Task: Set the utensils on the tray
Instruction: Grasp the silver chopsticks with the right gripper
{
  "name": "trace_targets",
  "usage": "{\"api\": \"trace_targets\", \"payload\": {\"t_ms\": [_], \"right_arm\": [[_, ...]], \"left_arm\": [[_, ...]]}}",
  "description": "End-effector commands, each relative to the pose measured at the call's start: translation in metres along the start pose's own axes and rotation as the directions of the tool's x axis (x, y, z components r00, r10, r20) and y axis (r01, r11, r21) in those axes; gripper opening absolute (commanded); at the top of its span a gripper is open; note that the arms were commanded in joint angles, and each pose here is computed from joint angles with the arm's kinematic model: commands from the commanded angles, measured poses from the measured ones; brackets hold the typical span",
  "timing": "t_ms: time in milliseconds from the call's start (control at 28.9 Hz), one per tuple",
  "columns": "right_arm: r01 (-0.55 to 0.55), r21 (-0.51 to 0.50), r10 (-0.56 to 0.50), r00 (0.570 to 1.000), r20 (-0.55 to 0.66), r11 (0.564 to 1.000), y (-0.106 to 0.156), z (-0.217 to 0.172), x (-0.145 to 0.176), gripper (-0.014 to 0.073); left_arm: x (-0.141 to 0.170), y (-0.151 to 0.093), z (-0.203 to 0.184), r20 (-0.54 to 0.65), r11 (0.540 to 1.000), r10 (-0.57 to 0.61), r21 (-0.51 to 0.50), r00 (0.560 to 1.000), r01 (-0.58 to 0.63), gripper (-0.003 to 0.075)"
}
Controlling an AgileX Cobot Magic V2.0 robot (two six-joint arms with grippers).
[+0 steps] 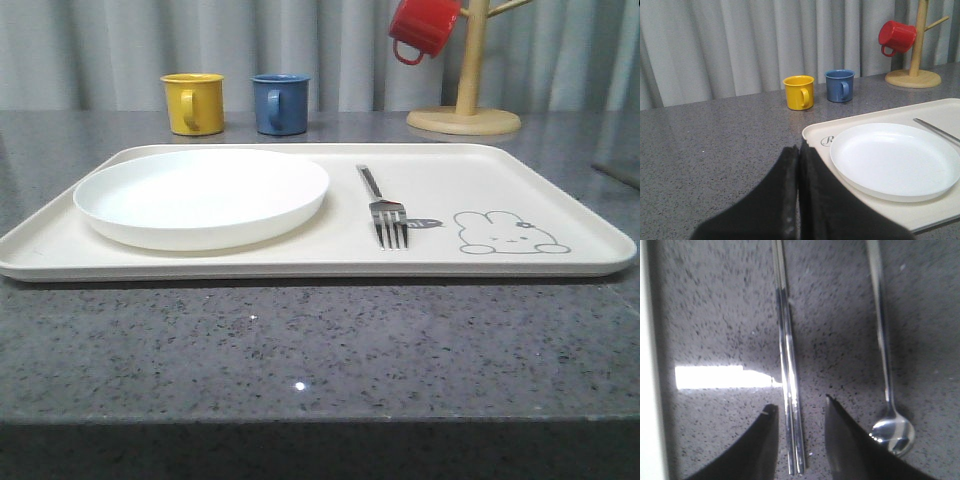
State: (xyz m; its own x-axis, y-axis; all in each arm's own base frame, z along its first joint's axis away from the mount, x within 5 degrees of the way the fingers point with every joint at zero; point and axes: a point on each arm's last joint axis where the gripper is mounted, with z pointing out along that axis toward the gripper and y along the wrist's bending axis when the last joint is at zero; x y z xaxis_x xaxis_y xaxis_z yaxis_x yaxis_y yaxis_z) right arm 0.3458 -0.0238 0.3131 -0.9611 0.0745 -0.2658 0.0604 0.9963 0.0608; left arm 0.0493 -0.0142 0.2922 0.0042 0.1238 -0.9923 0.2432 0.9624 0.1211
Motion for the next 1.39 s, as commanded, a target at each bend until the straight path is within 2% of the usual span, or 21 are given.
{"api": "trace_targets", "payload": {"t_ms": [0, 589, 658, 797, 901, 1213, 1351], "right_arm": [[0.026, -0.020, -0.026, 1.000, 0.013, 0.999, 0.001, -0.004, -0.004, 0.0268], [0.008, -0.040, -0.012, 0.995, -0.095, 0.999, -0.001, 0.044, -0.014, 0.0262], [0.008, -0.040, -0.012, 0.995, -0.096, 0.999, -0.001, 0.044, -0.014, 0.0224], [0.008, -0.041, -0.012, 0.994, -0.107, 0.999, -0.001, 0.043, -0.013, 0.0059], [0.003, -0.040, -0.007, 0.996, -0.092, 0.999, 0.000, 0.037, -0.012, 0.0001], [-0.099, -0.047, 0.100, 0.995, 0.018, 0.994, 0.012, -0.022, 0.003, 0.0006], [-0.063, -0.069, 0.066, 0.997, 0.034, 0.996, 0.033, -0.039, 0.012, 0.0006]], "left_arm": [[-0.016, 0.003, -0.001, 0.093, 1.000, -0.021, -0.019, 0.995, 0.022, -0.0018], [-0.016, 0.003, -0.001, 0.093, 1.000, -0.021, -0.019, 0.995, 0.022, -0.0018], [-0.016, 0.003, -0.001, 0.093, 1.000, -0.021, -0.019, 0.995, 0.022, -0.0018], [-0.016, 0.003, -0.001, 0.093, 1.000, -0.021, -0.019, 0.995, 0.022, -0.0018], [-0.016, 0.003, -0.001, 0.093, 1.000, -0.021, -0.019, 0.995, 0.022, -0.0018], [-0.016, 0.003, -0.001, 0.093, 1.000, -0.021, -0.019, 0.995, 0.022, -0.0018], [-0.016, 0.003, -0.001, 0.093, 1.000, -0.021, -0.019, 0.995, 0.022, -0.0018]]}}
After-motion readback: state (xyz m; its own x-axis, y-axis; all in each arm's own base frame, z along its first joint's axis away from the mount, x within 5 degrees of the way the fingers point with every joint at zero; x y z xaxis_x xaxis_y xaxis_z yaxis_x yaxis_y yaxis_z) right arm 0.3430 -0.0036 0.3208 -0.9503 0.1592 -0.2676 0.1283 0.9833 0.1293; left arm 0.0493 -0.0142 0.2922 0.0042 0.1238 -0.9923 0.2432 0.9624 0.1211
